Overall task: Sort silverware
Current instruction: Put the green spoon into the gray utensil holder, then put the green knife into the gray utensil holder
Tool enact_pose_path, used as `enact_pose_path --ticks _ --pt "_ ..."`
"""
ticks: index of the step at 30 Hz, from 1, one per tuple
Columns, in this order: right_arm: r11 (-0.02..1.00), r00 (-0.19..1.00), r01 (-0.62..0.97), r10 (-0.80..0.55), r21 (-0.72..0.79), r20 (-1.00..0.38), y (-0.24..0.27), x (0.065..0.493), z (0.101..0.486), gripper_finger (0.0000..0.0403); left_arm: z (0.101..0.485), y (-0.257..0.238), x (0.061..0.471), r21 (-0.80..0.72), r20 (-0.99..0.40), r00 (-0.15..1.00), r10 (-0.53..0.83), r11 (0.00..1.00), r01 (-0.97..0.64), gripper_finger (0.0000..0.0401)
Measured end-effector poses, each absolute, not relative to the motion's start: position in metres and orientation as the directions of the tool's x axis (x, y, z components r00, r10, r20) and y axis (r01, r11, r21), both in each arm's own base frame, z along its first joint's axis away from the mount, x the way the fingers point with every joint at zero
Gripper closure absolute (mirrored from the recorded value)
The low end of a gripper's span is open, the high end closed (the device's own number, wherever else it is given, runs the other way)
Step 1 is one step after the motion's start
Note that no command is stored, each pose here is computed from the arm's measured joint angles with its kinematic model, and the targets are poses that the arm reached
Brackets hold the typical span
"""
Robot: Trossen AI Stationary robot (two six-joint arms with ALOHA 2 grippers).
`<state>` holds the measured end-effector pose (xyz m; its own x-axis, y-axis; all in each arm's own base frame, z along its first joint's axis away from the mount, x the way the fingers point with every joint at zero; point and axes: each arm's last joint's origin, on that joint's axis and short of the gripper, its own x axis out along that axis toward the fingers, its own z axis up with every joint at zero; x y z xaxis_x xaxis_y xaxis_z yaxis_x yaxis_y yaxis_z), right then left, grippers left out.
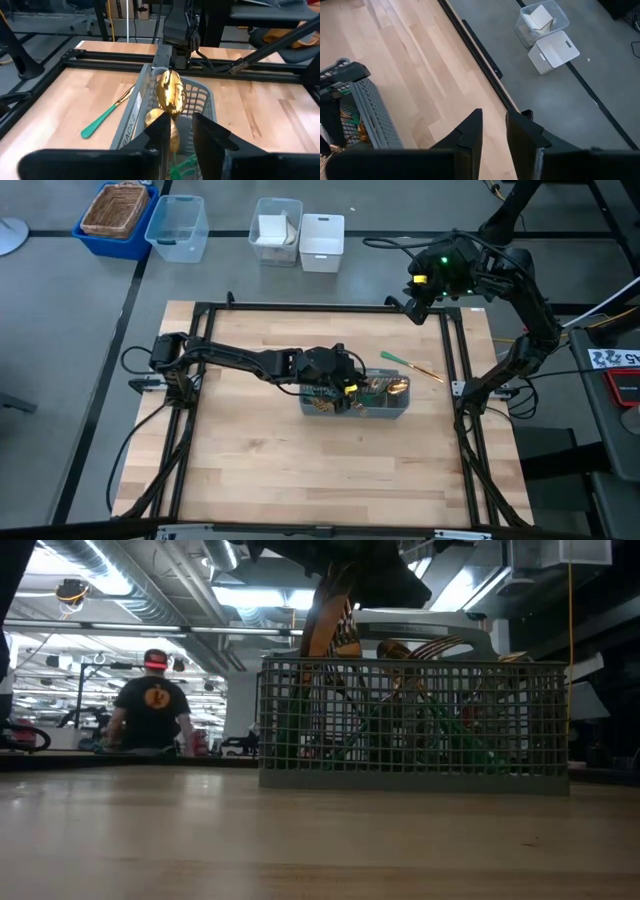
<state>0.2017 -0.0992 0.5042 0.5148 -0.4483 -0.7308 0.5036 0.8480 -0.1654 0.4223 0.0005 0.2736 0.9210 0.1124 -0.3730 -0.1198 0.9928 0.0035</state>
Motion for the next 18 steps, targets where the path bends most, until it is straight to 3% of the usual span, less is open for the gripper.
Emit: enact_pose_path --ticks 9,14,18 --pt "0.846 0.515 0.508 -0.450 -0.163 -0.729 -0.099 0.201 0.505 0.0316 0.280 0.001 0.420 -0.011 -0.353 0.929 0.113 0.992 -0.125 0.0296" --pt "0.832 0.517 0.534 -0.463 -0.151 -0.720 -0.103 0.191 0.508 0.0316 0.307 0.010 0.406 -0.116 -0.301 0.944 0.134 0.978 -0.175 0.0294" --pt "0.845 0.517 0.530 -0.393 -0.077 -0.760 -0.111 0.185 0.497 0.0316 0.334 0.025 0.381 -0.153 -0.304 0.937 0.171 0.962 -0.225 0.0294"
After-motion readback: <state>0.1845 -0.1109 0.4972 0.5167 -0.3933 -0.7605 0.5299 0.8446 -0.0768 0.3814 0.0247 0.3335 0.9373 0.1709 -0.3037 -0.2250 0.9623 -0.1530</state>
